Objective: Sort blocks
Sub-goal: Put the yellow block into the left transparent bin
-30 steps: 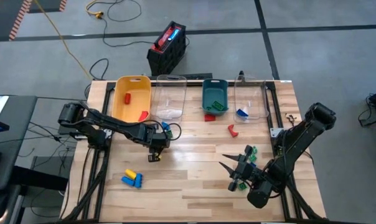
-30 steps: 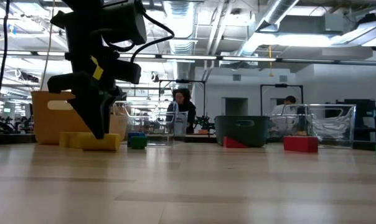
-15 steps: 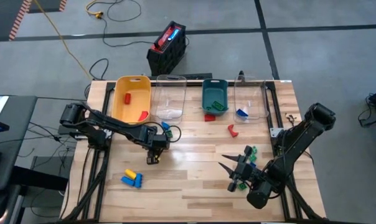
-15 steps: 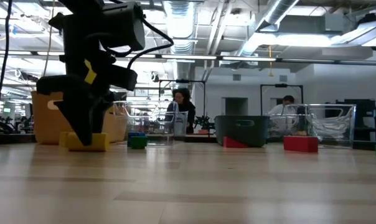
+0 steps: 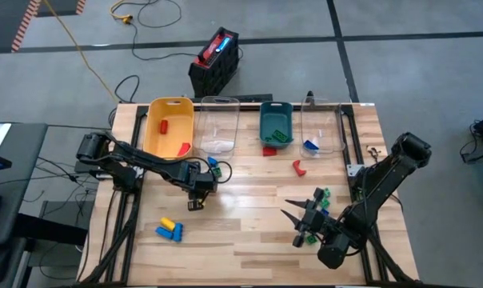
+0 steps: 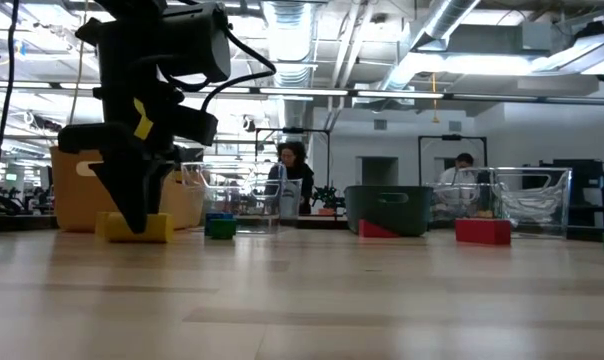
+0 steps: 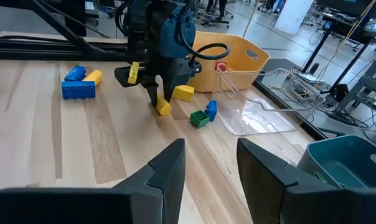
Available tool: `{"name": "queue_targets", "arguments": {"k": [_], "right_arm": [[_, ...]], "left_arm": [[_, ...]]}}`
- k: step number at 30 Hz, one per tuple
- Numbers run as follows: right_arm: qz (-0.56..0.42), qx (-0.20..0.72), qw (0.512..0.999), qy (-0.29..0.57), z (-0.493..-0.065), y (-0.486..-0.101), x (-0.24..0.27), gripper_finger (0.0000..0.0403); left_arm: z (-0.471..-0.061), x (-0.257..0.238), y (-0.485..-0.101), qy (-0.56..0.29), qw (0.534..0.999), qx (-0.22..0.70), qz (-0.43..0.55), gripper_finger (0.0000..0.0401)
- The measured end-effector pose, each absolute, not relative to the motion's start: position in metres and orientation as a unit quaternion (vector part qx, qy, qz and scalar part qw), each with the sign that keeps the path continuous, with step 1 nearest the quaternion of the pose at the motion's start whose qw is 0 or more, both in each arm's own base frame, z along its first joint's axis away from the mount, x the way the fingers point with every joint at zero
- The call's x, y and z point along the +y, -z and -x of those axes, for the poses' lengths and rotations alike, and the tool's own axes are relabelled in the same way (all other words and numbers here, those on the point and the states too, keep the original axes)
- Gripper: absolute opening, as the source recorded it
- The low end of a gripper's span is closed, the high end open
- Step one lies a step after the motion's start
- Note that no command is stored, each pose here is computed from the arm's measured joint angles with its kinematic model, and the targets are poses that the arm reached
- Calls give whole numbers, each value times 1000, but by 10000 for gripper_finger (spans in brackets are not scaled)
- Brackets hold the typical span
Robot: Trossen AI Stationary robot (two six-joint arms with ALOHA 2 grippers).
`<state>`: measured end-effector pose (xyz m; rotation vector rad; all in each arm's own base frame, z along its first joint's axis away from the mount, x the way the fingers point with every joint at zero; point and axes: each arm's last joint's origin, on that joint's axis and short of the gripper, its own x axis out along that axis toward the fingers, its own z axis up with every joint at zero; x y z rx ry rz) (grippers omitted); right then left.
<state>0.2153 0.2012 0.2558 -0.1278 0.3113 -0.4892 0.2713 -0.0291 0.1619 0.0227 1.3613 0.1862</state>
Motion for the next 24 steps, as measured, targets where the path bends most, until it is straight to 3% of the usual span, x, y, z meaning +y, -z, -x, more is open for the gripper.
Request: {"name": "queue_targets", "arguments": {"k": [14, 24], "right_arm": [[68, 153, 957, 239, -216, -256, 202, 159], [68, 153, 956, 240, -216, -256, 201, 159]], "left_arm": [[-279, -29, -189, -93, 763, 638, -41, 110], [-301, -20, -275, -166, 773, 589, -167, 112]]}}
